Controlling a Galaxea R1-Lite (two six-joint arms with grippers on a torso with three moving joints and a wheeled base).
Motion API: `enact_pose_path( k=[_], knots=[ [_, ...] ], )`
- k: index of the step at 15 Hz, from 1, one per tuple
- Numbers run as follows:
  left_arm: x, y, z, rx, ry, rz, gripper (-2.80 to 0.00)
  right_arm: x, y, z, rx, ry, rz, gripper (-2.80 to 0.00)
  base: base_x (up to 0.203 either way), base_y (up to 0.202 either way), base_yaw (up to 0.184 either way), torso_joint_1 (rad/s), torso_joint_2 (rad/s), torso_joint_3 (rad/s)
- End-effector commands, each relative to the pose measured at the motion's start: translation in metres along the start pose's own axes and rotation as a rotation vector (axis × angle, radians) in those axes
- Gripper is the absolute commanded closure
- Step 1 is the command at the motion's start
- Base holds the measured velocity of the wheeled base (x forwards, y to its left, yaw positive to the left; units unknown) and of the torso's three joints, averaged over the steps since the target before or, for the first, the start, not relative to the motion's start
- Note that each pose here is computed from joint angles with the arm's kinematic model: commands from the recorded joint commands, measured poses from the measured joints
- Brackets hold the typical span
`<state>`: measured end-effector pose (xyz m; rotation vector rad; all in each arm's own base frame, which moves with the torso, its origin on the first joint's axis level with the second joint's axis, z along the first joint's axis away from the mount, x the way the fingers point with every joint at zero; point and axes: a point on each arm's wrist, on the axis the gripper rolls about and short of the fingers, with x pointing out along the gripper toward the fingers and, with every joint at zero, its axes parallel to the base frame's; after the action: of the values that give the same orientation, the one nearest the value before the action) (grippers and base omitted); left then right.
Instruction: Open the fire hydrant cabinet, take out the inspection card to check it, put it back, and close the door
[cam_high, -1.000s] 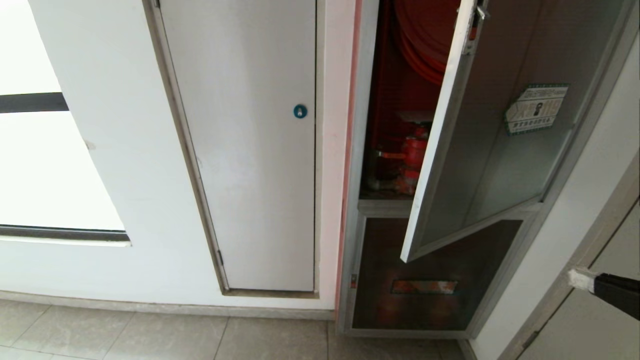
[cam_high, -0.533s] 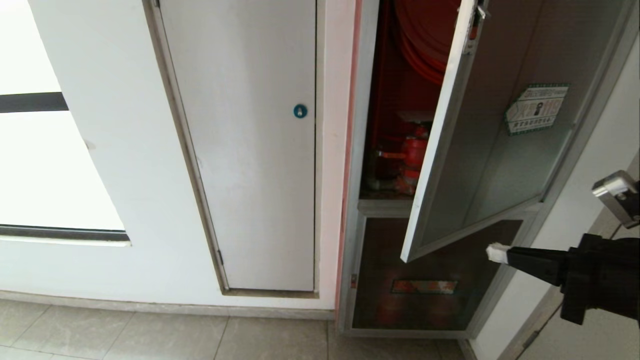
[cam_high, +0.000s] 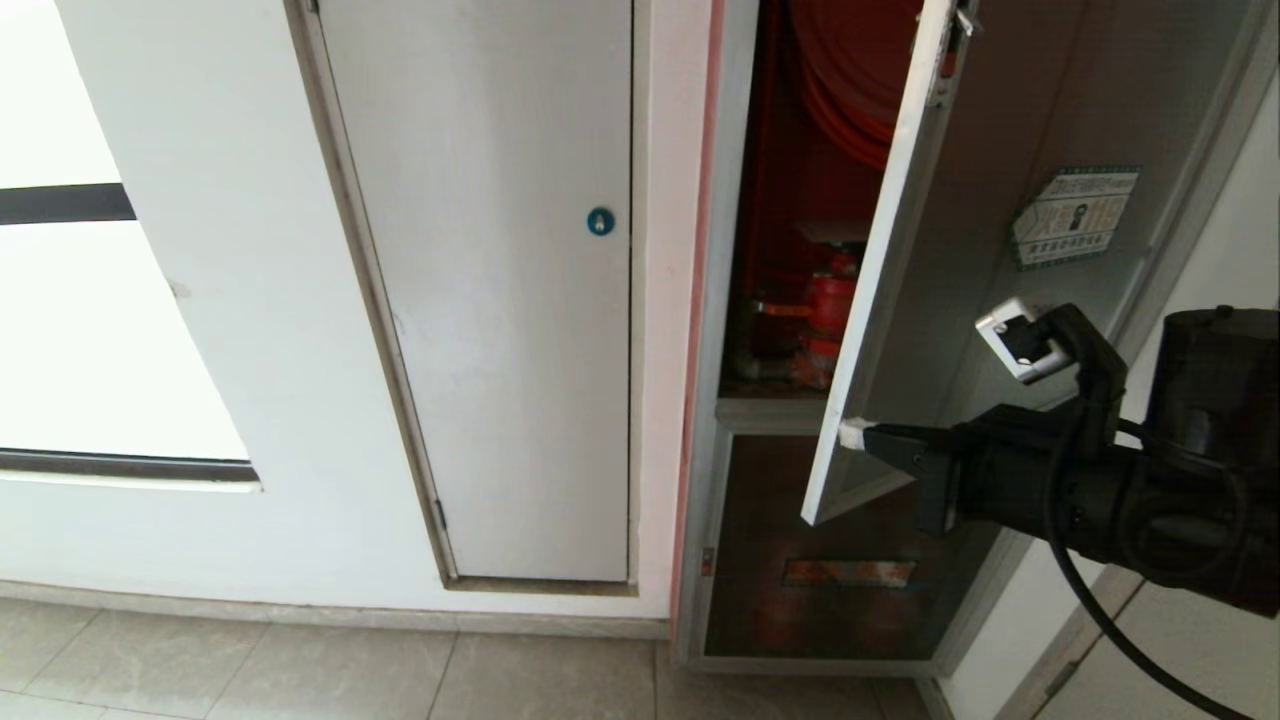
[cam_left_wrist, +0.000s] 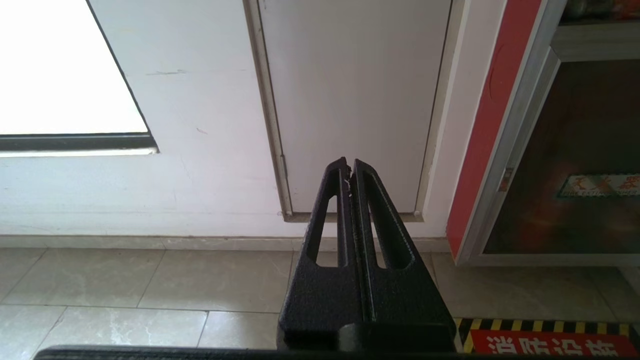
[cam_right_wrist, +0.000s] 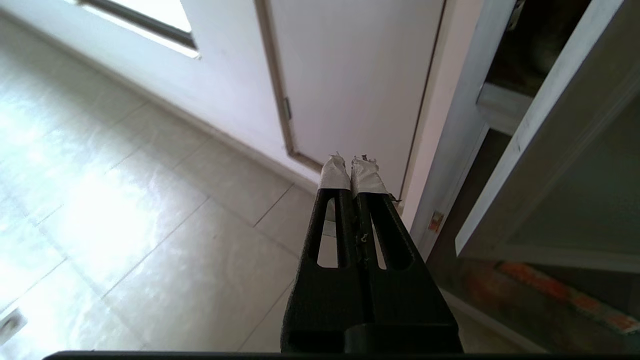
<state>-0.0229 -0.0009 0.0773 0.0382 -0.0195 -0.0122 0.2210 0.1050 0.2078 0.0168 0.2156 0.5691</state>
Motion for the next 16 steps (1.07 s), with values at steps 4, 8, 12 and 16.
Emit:
enact_pose_path(
  k=[4,8,12,16],
  knots=[
    [0.001,0.000,-0.002,0.000,0.009,0.000,0.00,0.053,0.017,-0.004,-0.010,-0.130,-0.172,0.00,0.000,0.000,0.000,0.000,0.00,0.000],
    [0.001,0.000,-0.002,0.000,0.007,0.000,0.00,0.085,0.031,0.010,-0.022,-0.306,-0.286,0.00,0.000,0.000,0.000,0.000,0.00,0.000],
    [0.001,0.000,-0.002,0.000,0.007,0.000,0.00,0.115,0.032,0.030,-0.100,-0.466,-0.445,0.00,0.000,0.000,0.000,0.000,0.00,0.000],
    [0.001,0.000,-0.002,0.000,0.008,0.000,0.00,0.141,0.031,0.045,-0.103,-0.602,-0.585,0.00,0.000,0.000,0.000,0.000,0.00,0.000]
  ],
)
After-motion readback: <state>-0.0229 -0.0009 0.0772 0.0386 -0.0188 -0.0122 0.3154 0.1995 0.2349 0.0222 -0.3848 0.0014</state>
